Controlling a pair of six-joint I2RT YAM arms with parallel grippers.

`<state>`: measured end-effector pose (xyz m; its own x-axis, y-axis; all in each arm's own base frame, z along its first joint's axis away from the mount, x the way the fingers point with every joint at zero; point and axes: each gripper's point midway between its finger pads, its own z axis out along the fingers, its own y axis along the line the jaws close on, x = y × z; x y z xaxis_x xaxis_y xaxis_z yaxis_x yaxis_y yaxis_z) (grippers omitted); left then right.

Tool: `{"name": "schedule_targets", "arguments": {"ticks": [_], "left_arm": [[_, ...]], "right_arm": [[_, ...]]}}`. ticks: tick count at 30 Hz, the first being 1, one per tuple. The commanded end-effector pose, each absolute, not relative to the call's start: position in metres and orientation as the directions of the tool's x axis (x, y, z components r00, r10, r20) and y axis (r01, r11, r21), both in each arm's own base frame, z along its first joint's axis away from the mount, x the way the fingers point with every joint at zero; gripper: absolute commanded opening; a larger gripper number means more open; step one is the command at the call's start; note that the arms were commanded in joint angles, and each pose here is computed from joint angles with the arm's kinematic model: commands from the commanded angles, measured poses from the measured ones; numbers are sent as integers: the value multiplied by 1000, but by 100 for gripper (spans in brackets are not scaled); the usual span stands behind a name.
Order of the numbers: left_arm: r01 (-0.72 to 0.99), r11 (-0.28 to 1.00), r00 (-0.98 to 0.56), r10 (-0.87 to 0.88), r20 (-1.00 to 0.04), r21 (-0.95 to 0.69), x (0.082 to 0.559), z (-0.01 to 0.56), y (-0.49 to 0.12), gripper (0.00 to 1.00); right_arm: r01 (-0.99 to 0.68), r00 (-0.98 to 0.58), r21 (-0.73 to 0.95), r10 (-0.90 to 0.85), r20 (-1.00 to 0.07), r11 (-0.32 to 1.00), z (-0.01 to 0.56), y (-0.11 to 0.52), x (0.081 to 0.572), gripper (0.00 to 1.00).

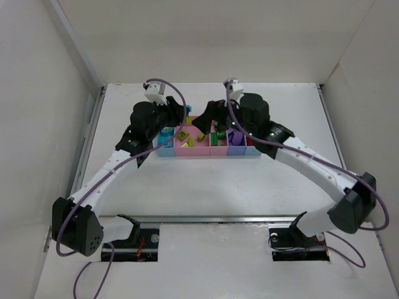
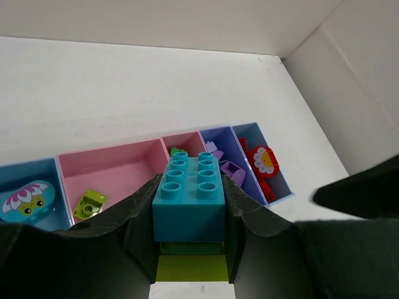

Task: Sort the legos into containers by color

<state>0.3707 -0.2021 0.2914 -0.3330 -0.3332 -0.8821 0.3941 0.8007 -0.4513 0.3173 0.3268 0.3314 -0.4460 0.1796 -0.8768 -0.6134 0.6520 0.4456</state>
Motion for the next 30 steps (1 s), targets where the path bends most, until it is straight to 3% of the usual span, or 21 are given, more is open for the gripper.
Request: {"name": "schedule_targets", "arguments": {"ticks": [1, 8, 30], "left_arm": [[359, 802, -287, -391, -874, -477, 378, 313, -203, 0], [352, 787, -310, -412, -857, -506, 375, 312, -207, 0], [364, 756, -350, -430, -832, -543, 368, 310, -213, 0]], "right_arm": [[-618, -444, 475, 220, -868, 627, 339, 351, 337, 94], [-602, -441, 461, 210, -872, 651, 330, 364, 353, 94], [-657, -487, 527, 230, -842, 539, 326, 416, 358, 78]]}}
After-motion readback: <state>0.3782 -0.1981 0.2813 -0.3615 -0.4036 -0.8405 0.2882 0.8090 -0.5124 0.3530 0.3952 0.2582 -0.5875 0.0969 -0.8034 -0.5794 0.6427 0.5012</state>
